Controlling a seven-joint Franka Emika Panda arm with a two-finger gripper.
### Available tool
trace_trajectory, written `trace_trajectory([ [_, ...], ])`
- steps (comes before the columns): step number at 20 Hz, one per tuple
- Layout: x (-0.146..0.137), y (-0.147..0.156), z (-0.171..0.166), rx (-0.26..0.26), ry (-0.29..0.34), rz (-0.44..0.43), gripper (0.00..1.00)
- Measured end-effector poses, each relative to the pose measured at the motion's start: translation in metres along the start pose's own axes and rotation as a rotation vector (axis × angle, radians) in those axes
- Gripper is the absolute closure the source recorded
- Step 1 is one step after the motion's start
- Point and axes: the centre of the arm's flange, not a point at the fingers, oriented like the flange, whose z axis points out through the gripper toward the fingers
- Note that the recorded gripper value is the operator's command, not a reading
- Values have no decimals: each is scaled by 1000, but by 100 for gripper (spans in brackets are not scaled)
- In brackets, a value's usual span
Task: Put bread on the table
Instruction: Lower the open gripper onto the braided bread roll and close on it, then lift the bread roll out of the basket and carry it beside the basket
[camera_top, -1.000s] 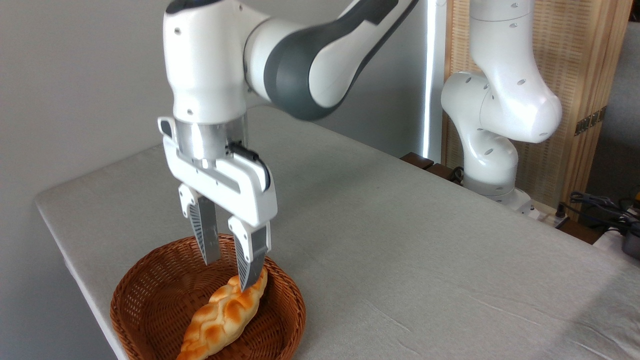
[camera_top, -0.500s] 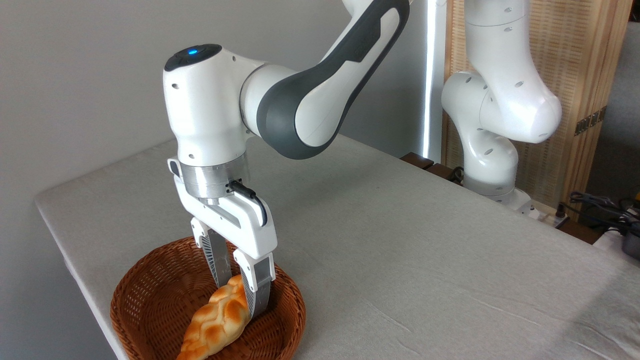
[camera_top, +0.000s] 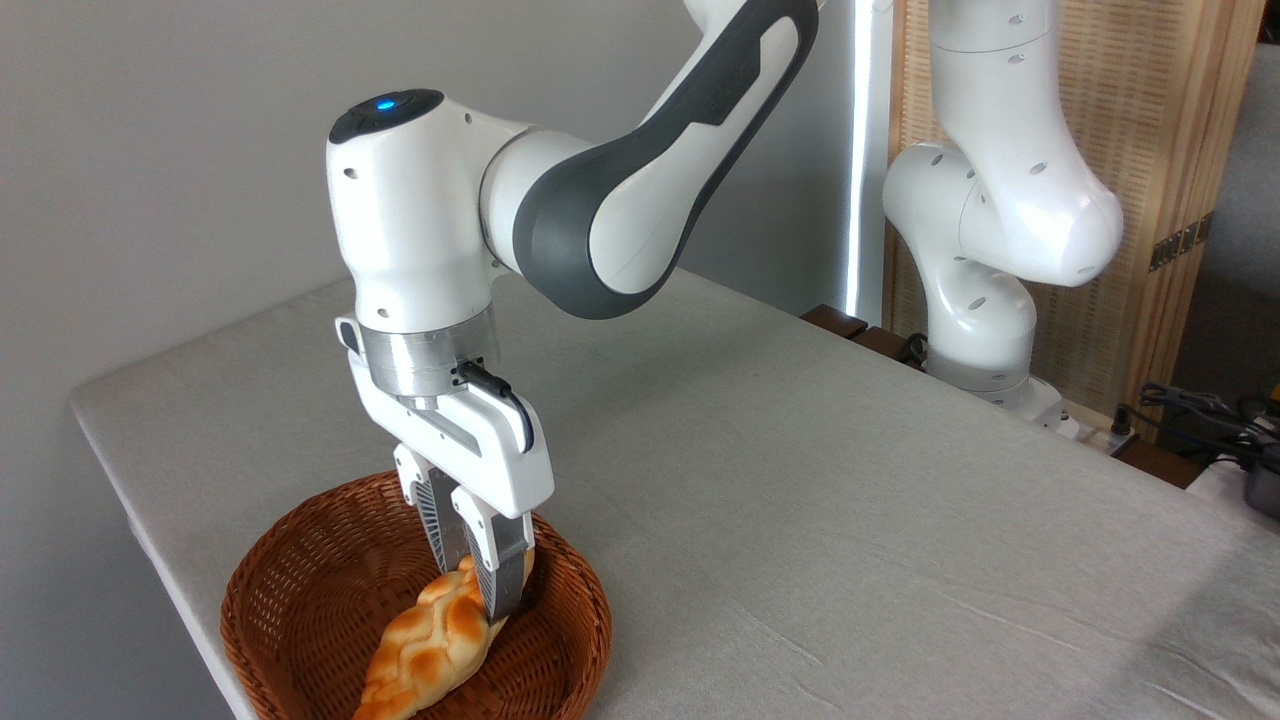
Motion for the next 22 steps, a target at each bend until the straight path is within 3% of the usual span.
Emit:
trace_trajectory([
  [4, 1, -1, -10, 10, 15, -2, 53],
  [8, -3, 2, -49, 4, 50, -21, 53],
  [14, -42, 33, -124, -74, -17, 16, 52],
  [22, -95, 90, -85, -158, -106, 118, 52],
])
